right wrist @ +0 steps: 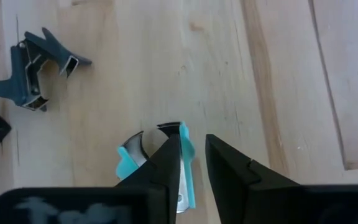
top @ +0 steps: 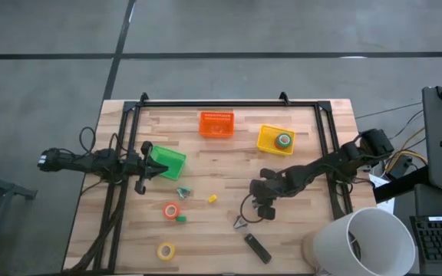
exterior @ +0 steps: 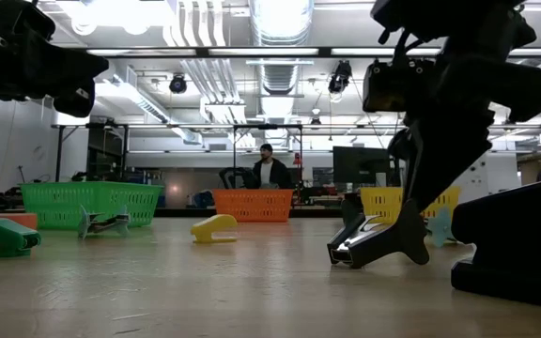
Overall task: Pick and place Stapler, Stapler remover, tape
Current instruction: Put the right light blue staple remover into the orange basket
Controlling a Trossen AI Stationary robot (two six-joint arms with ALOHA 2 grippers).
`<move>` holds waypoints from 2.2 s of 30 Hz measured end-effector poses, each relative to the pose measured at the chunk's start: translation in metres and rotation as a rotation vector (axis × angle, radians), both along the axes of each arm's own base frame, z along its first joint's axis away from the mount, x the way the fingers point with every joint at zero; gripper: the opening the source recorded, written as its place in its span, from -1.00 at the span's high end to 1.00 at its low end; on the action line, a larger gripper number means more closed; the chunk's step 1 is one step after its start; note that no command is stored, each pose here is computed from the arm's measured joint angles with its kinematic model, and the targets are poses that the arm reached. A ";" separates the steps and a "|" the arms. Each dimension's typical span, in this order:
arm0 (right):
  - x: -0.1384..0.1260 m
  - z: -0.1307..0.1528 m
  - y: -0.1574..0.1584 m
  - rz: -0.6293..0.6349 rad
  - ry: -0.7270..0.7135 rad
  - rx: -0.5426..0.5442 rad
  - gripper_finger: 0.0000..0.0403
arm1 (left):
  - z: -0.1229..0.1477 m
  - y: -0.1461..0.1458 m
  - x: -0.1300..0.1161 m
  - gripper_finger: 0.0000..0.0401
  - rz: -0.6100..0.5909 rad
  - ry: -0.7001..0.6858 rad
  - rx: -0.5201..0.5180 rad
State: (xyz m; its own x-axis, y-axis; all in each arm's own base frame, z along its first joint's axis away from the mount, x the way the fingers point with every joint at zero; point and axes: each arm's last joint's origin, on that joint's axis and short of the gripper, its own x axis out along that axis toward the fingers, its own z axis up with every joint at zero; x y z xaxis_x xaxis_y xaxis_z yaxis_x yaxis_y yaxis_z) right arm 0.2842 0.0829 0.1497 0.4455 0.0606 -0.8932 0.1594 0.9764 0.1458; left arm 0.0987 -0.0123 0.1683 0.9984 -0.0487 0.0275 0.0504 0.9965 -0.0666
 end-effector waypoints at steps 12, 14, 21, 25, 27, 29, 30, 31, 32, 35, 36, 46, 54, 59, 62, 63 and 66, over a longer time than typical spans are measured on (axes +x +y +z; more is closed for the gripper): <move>0.000 -0.001 0.000 0.005 0.006 0.016 0.91 | 0.000 0.000 0.000 0.86 0.000 0.000 0.000; 0.000 0.000 0.000 0.005 0.005 0.017 0.95 | 0.000 0.000 0.000 0.86 0.000 0.000 0.000; 0.001 0.001 0.000 -0.001 -0.017 -0.001 0.96 | 0.000 0.000 0.000 0.87 0.001 0.000 0.000; 0.010 0.013 -0.002 0.011 -0.075 -0.050 0.96 | 0.000 0.000 0.000 0.86 0.001 0.000 0.000; 0.017 0.021 -0.005 0.023 -0.111 -0.098 0.96 | 0.000 0.000 0.000 0.87 0.000 0.000 0.000; 0.024 0.030 -0.010 0.027 -0.150 -0.156 0.96 | 0.000 0.000 0.000 0.88 0.000 -0.001 0.000; 0.027 0.034 -0.013 0.023 -0.166 -0.186 0.96 | 0.000 0.000 0.000 0.88 0.000 -0.001 0.000; 0.031 0.039 -0.016 0.022 -0.184 -0.218 0.96 | 0.000 0.000 0.000 0.88 0.000 0.000 0.000; 0.035 0.044 -0.019 0.017 -0.201 -0.251 0.96 | 0.000 0.000 0.000 0.88 0.001 0.000 0.000; 0.044 0.058 -0.031 -0.009 -0.244 -0.362 0.96 | 0.000 0.000 0.000 0.88 0.000 0.000 0.000; 0.047 0.062 -0.036 -0.024 -0.256 -0.398 0.96 | 0.000 0.000 0.000 0.87 0.000 0.000 0.000; 0.069 0.086 -0.098 -0.162 -0.419 -0.567 0.96 | 0.000 0.000 0.000 0.87 0.000 0.000 0.000; 0.078 0.079 -0.156 -0.333 -0.471 -0.606 0.96 | 0.000 0.000 0.000 0.88 0.001 -0.001 0.000; 0.083 0.060 -0.183 -0.402 -0.446 -0.610 0.96 | 0.000 0.000 0.000 0.87 0.000 -0.001 0.000; 0.089 0.050 -0.195 -0.421 -0.417 -0.616 0.96 | 0.000 0.000 0.000 0.88 0.000 -0.001 0.000; 0.092 0.047 -0.198 -0.425 -0.409 -0.616 0.96 | 0.000 0.000 0.000 0.88 0.000 0.000 0.000; 0.099 0.037 -0.204 -0.434 -0.383 -0.609 0.96 | 0.000 0.000 0.000 0.88 0.000 -0.001 0.000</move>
State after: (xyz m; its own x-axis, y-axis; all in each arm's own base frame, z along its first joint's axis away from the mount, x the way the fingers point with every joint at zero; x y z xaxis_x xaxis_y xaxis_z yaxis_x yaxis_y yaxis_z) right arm 0.3836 -0.1210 0.1871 0.5972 -0.6298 -0.4967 0.5856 0.7655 -0.2666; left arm 0.0987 -0.0122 0.1683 0.9984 -0.0485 0.0280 0.0503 0.9965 -0.0667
